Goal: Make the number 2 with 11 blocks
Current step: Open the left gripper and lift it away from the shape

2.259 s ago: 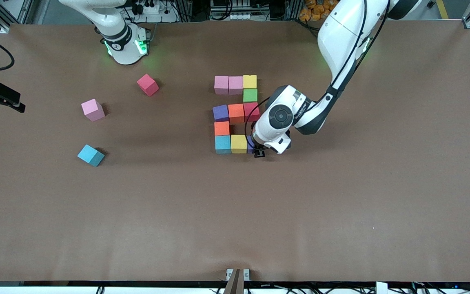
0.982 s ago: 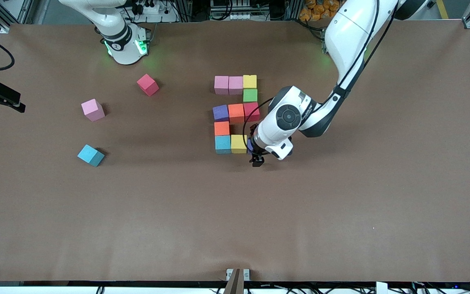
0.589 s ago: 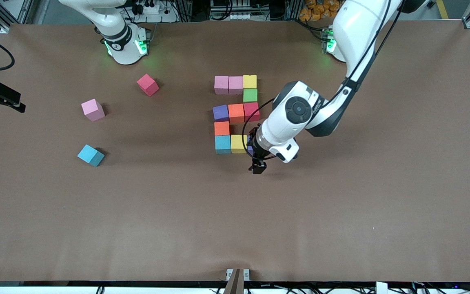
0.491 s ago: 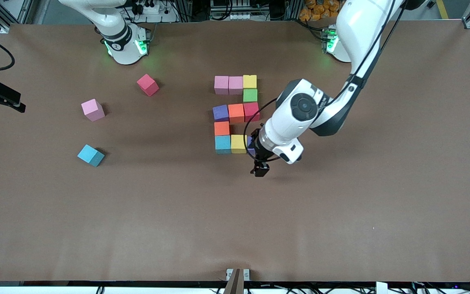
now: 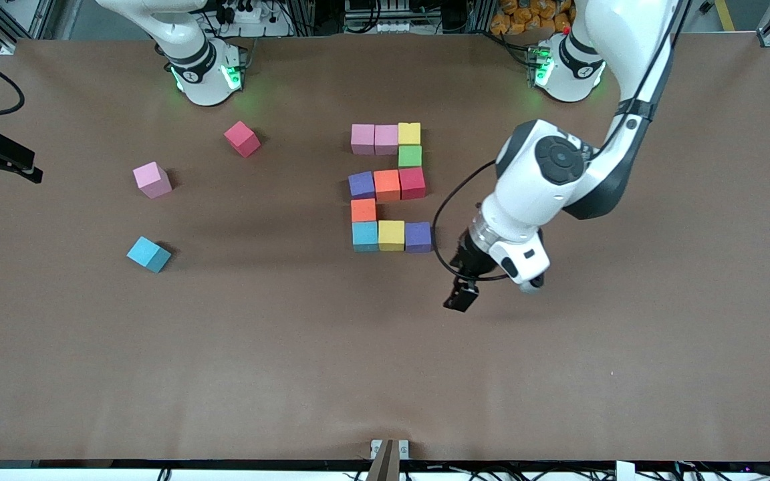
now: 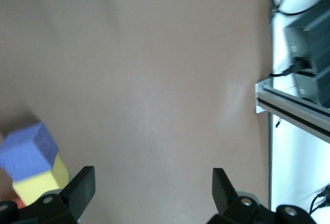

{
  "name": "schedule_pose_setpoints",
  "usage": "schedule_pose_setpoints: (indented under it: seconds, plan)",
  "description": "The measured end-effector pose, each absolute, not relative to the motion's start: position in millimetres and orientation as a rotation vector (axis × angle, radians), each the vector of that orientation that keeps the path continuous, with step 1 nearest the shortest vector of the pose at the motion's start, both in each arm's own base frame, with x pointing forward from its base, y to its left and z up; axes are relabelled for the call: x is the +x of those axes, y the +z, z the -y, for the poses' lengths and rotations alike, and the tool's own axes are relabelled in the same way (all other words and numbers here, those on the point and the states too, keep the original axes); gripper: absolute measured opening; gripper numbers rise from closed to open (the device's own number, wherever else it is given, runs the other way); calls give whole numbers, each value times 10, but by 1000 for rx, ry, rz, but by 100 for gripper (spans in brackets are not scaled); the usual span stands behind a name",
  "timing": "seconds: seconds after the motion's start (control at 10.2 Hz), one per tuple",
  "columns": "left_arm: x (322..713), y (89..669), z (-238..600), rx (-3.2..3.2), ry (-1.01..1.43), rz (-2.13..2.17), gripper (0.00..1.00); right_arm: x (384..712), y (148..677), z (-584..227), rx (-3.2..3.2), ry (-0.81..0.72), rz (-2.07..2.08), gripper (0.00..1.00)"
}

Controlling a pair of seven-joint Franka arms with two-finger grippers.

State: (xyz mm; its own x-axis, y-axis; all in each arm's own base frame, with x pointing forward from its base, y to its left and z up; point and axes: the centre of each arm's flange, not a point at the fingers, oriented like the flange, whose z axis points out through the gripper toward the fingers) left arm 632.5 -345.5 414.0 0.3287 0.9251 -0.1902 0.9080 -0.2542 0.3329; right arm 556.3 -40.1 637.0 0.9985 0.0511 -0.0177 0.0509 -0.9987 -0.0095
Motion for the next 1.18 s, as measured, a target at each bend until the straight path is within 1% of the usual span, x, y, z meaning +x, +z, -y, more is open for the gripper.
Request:
schedule_pose_setpoints:
  seconds: [0.39,0.59,0.79,0.98,1.18]
  plan:
    - [6628,4558,2488,2506,217,-1345,100,5561,6386,345,-3131,24,96,100]
    - [6718,4743,1944,2646,251,-1172,100,5545,6402,342,-3131,21,97,100]
    - [6691,4964,1468,2786,239,-959,100,5485,6430,347,-3130,18,96,100]
    - [6614,5125,1170,2923,223,-756,100,5466,6451,347,-3130,12,95,100]
    - [6531,5359,916,3034,248,-663,100,5479,6472,343,-3131,-15,97,100]
